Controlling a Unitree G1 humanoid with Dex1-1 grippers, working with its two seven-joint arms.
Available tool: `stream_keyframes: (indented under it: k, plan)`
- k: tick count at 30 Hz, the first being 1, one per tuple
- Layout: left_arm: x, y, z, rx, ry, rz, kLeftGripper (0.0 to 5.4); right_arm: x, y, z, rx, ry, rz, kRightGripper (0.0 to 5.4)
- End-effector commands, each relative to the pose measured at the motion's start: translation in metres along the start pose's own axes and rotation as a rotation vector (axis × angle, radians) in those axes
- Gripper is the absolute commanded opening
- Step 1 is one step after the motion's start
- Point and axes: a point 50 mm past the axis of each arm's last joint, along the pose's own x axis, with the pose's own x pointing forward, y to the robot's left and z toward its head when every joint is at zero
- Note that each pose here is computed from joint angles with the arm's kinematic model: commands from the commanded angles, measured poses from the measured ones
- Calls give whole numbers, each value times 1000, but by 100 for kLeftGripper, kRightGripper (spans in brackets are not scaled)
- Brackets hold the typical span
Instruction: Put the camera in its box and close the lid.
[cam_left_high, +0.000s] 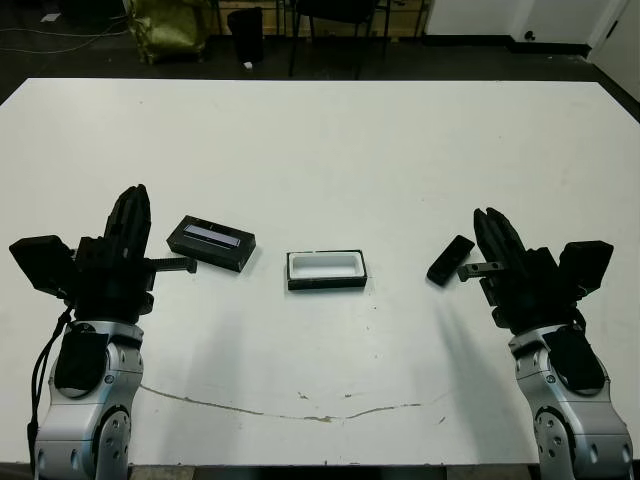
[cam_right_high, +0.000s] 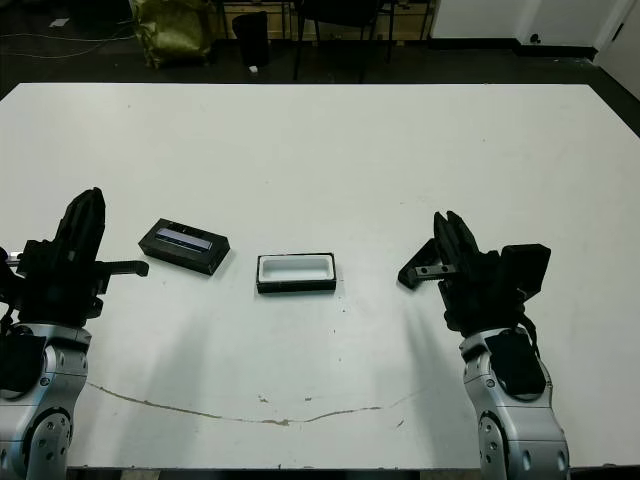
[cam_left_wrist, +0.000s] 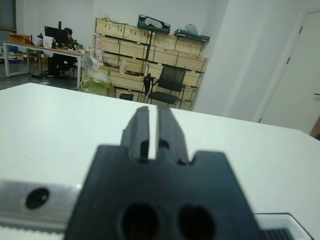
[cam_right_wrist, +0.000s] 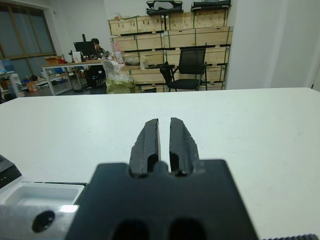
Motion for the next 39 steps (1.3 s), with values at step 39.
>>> stream_keyframes:
  k: [39]
  plan:
    - [-9,1,-6,-7,14,17,1,148,-54,83,-1073,163,492,0]
